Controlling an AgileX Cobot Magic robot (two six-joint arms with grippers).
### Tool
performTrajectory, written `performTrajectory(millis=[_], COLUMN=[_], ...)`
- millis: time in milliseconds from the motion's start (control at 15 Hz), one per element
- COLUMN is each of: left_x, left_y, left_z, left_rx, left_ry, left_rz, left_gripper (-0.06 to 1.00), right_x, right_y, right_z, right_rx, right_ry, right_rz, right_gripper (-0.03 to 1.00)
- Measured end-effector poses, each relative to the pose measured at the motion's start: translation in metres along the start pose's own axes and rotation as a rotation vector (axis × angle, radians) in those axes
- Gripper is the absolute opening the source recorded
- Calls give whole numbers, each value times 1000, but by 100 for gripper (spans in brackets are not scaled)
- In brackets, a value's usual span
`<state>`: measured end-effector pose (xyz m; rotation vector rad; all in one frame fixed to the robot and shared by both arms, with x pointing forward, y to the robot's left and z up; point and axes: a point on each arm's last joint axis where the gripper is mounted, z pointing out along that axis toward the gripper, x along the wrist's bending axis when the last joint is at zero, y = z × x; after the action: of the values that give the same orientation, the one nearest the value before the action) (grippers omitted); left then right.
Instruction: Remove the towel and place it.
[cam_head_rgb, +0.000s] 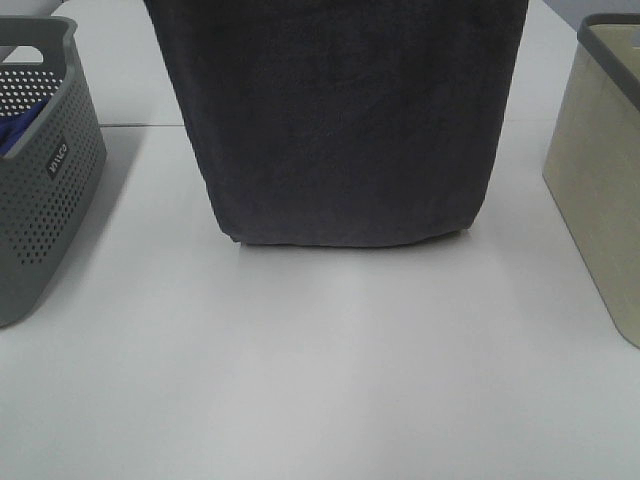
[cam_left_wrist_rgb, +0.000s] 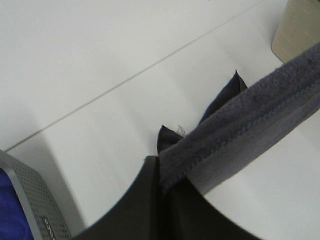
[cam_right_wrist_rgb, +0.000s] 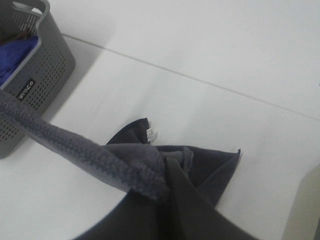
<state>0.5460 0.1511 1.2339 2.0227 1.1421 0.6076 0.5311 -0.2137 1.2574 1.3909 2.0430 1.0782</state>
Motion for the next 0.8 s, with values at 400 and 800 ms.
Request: performTrajectory(millis=[400, 800], left_x=[13, 32], left_y=[30, 78], left_z=[13, 44], left_rx=[-281, -567], left_ry=[146, 364], left_rz=[29, 157], left_gripper=[0, 0], right_x=[-8, -27], right_y=[32, 98], right_z=[10, 68], right_rx=[-280, -497], right_ry=[-78, -152], right_rz=[-67, -134], right_gripper=[2, 2])
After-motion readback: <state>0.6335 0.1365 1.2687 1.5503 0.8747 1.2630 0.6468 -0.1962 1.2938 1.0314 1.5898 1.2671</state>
